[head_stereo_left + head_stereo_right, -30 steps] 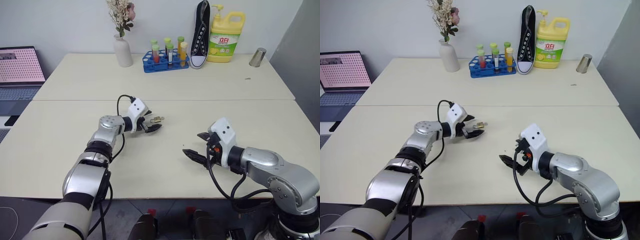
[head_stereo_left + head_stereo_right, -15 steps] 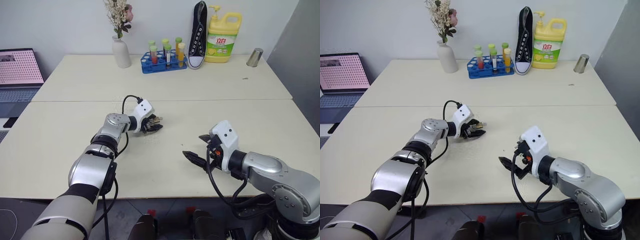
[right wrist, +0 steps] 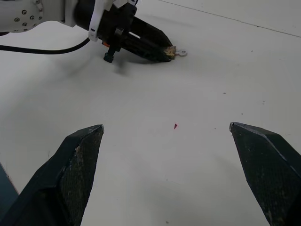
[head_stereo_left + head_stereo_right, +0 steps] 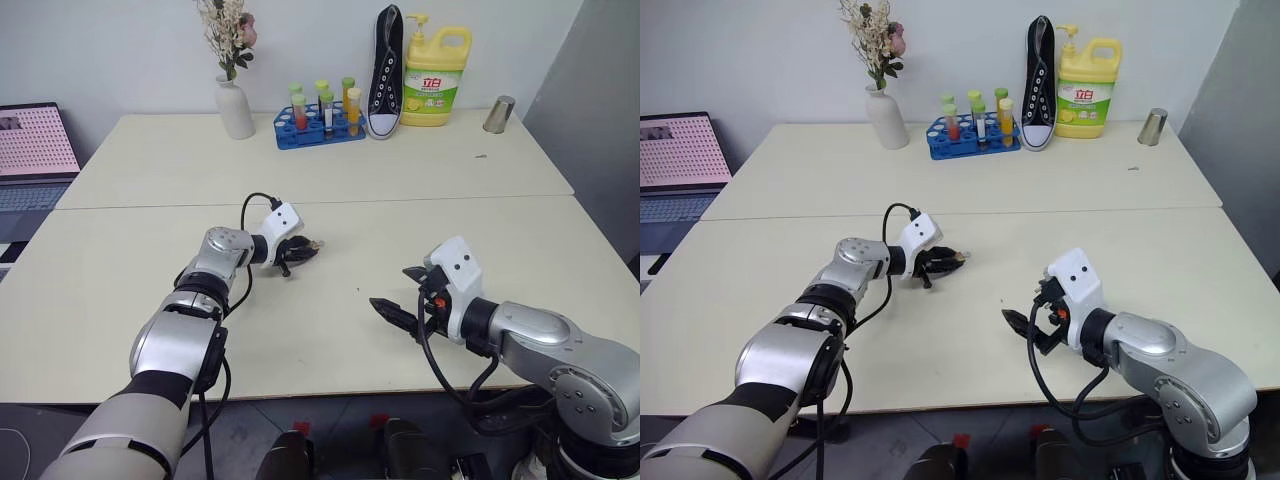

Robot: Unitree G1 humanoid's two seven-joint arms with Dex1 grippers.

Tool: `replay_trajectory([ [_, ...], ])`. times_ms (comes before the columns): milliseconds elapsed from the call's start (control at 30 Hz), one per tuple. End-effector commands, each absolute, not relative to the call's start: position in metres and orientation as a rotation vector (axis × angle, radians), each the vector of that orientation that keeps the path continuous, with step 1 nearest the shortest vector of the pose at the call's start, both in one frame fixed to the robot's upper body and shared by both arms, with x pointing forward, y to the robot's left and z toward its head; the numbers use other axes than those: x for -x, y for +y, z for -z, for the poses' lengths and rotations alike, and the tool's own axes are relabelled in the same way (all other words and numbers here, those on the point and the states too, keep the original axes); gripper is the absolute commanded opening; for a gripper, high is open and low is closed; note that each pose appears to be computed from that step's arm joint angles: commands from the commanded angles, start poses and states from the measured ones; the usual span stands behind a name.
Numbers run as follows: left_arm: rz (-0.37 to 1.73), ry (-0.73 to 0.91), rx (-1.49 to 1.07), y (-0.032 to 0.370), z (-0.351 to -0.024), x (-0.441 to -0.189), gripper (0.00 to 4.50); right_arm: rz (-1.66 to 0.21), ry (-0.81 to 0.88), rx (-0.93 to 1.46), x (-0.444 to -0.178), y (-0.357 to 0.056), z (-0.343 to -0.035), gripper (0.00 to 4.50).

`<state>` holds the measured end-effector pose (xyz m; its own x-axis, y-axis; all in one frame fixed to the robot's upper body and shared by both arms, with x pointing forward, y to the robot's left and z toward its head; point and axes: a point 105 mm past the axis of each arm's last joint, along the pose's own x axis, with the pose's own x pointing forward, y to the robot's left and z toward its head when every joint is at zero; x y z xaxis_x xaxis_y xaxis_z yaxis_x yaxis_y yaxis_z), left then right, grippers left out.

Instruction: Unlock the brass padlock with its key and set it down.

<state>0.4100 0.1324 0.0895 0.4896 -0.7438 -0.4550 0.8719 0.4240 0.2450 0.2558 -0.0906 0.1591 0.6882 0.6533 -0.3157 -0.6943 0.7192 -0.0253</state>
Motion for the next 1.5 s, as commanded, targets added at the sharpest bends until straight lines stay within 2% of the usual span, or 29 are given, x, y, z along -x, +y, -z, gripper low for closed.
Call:
replay_trajectory([
  [33, 1.194, 0.251, -0.524, 0.126, -0.083, -0.389, 0.96, -0.764, 0.239, 0.178, -0.253, -0.092, -0.166, 4.5],
  [100, 1.264, 0.151, -0.533, 0.12, -0.092, -0.379, 0.96, -0.767, 0.212, 0.193, -0.251, -0.096, -0.168, 4.5],
  [200, 1.386, -0.166, -0.671, 0.1, -0.117, -0.338, 0.96, -0.868, 0.212, 0.206, -0.228, -0.104, -0.164, 4.5],
  [267, 1.408, -0.291, -0.726, 0.09, -0.128, -0.318, 0.96, -0.923, 0.183, 0.18, -0.22, -0.105, -0.168, 4.5],
  [333, 1.403, -0.369, -0.773, 0.084, -0.136, -0.307, 0.96, -0.93, 0.143, 0.141, -0.22, -0.108, -0.173, 4.5],
  [467, 1.345, -0.706, -1.118, 0.078, -0.147, -0.279, 0.96, -0.948, 0.123, 0.143, -0.22, -0.11, -0.172, 4.5],
  [600, 1.265, -0.879, -1.24, 0.08, -0.149, -0.272, 0.96, -0.973, 0.07, 0.072, -0.222, -0.1, -0.175, 4.5],
  [733, 1.193, -0.937, -1.236, 0.082, -0.15, -0.268, 0.96, -1.064, 0.153, -0.119, -0.221, -0.085, -0.168, 4.5],
  [900, 1.124, -0.945, -1.247, 0.084, -0.153, -0.273, 0.96, -1.143, 0.237, -0.114, -0.223, -0.074, -0.158, 4.5],
  [1000, 1.098, -0.968, -1.235, 0.083, -0.156, -0.272, 0.96, -1.132, 0.281, -0.143, -0.236, -0.07, -0.151, 4.5],
  [1200, 1.104, -0.966, -1.248, 0.082, -0.153, -0.27, 0.96, -1.176, 0.287, -0.178, -0.244, -0.064, -0.159, 4.5],
  [1433, 1.097, -0.965, -1.251, 0.081, -0.154, -0.271, 0.96, -1.222, 0.299, -0.189, -0.24, -0.06, -0.162, 4.5],
  [1500, 1.094, -0.963, -1.251, 0.081, -0.153, -0.271, 0.96, -1.221, 0.301, -0.19, -0.241, -0.059, -0.162, 3.85],
])
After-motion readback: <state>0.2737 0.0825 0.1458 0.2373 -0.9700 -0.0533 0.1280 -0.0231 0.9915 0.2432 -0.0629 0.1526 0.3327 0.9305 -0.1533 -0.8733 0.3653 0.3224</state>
